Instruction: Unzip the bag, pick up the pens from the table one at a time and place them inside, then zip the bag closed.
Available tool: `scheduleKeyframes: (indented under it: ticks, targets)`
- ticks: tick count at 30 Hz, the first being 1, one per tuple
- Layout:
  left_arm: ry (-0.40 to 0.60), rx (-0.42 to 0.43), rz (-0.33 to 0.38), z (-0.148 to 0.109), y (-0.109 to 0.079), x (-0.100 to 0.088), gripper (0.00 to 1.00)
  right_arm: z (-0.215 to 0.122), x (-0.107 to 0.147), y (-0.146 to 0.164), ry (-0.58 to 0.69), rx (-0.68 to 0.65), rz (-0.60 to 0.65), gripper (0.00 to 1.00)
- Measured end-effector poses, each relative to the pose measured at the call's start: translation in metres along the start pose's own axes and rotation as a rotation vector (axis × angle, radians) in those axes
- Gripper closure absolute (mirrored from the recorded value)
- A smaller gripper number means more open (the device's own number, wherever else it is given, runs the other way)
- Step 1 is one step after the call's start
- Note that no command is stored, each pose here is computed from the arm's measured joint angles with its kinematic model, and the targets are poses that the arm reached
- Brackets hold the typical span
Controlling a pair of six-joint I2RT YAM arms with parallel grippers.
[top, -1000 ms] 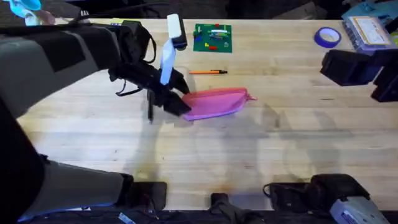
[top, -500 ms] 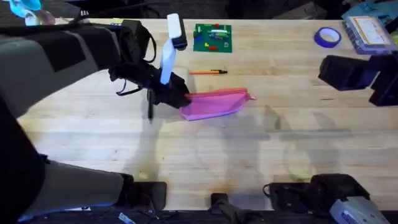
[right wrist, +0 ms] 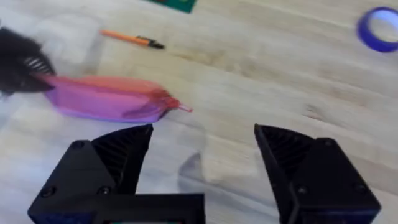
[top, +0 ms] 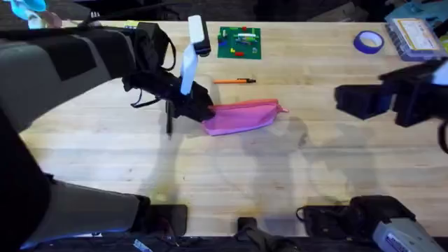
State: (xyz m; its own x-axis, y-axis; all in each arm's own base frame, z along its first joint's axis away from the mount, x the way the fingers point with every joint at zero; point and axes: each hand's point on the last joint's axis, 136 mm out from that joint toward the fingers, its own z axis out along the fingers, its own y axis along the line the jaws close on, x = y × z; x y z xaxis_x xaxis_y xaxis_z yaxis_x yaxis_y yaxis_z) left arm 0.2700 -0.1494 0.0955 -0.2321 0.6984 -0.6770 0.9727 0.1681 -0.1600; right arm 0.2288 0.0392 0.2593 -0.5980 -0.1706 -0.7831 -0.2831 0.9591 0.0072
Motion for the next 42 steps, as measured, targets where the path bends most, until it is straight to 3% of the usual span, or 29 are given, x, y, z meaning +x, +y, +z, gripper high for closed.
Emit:
scheduleKeyframes:
  ticks: [6, 12, 26, 34, 36, 37, 42]
  targets:
    - [0.000, 0.000, 0.000, 0.000, 0.000, 0.000, 0.958, 0.023, 0.010, 0.025, 0.089, -0.194, -0.062, 0.006]
    - [-0.001, -0.003, 0.003, 0.000, 0.001, 0.000, 0.959, 0.037, 0.015, 0.033, 0.138, -0.272, -0.070, 0.006]
    - [-0.004, -0.010, 0.011, 0.000, 0.003, -0.001, 0.958, 0.065, 0.030, 0.031, 0.256, -0.312, -0.030, 0.005]
    - [-0.004, -0.010, 0.011, 0.000, 0.003, -0.001, 0.959, 0.075, 0.044, 0.015, 0.335, -0.234, -0.041, 0.004]
    - [-0.004, -0.010, 0.011, 0.000, 0.003, -0.001, 0.959, 0.077, 0.047, 0.012, 0.348, -0.227, -0.080, 0.004]
    - [-0.004, -0.010, 0.011, 0.000, 0.003, -0.001, 0.959, 0.079, 0.050, 0.009, 0.355, -0.234, -0.180, 0.004]
    - [-0.004, -0.010, 0.011, 0.000, 0.003, -0.001, 0.959, 0.080, 0.052, 0.007, 0.339, -0.265, -0.398, 0.004]
